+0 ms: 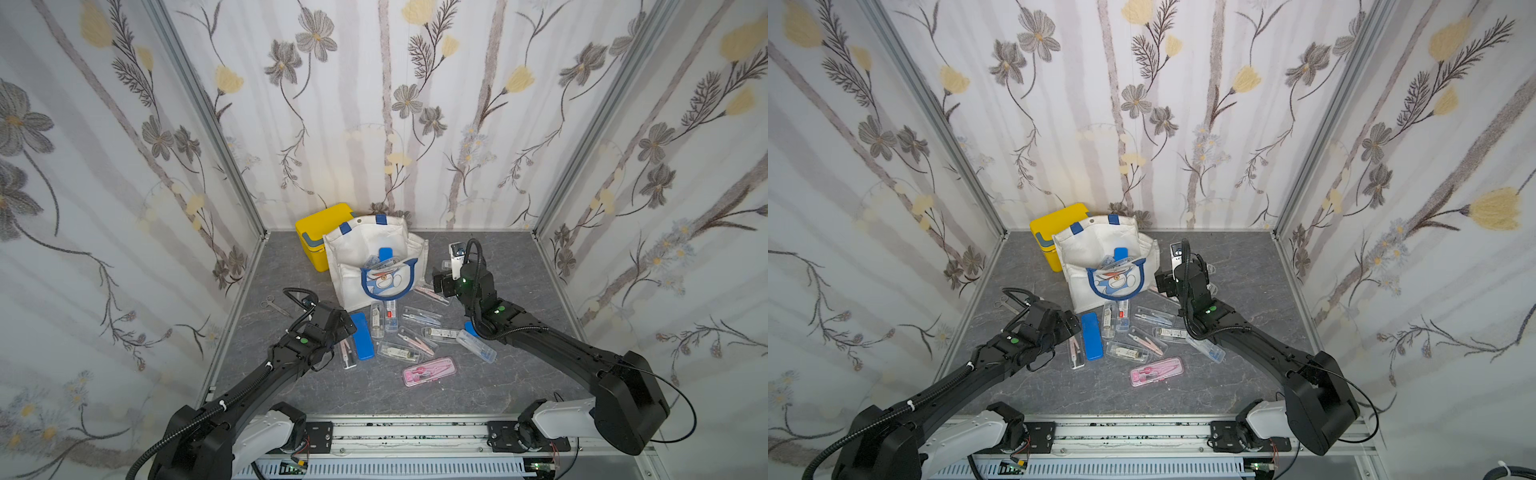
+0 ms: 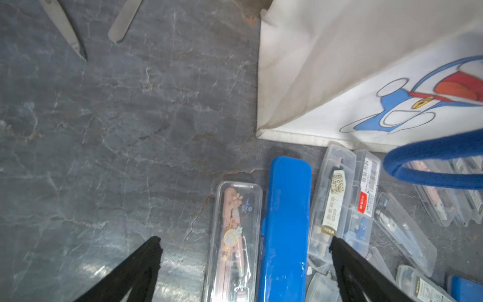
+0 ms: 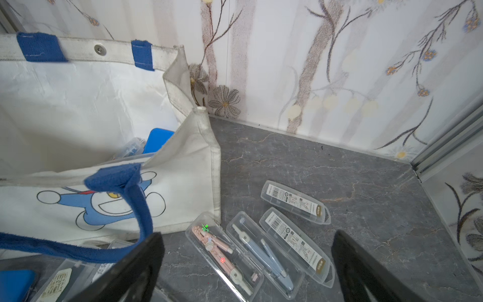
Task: Put the compass set into the canvas bag
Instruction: Pick up the compass set at the center of the board.
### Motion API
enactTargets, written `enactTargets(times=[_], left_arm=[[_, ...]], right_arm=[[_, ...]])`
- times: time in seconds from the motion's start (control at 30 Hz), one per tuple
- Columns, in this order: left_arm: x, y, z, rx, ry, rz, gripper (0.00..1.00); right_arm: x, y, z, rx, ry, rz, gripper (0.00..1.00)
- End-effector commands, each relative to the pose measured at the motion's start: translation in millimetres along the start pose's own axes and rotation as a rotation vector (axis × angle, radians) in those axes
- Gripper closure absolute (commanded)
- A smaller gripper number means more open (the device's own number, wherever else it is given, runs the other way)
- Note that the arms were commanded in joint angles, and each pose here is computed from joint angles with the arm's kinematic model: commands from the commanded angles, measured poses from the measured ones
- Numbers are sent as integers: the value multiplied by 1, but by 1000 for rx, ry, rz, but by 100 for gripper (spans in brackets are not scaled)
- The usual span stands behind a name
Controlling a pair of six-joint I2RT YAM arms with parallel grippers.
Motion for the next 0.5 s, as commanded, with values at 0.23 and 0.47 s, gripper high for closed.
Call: enactTargets(times=[0.23,0.47], left_arm=[[8,19,-24,-62,111,57,1],[19,25,-32,-26,138,135,5]], right_arm=[[7,3,-3,46,2,110,0],[8,1,-8,37,20,103,0]])
Point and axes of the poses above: each gripper's point midway between its finger pads, its own x axis out along the fingers, its own y axis along the line the jaws close on, z = x × y, the point moved 10 cm from there along -x, back along the fingers, and after that the axes turned 11 degrees about -x, right-handed, at the moved point
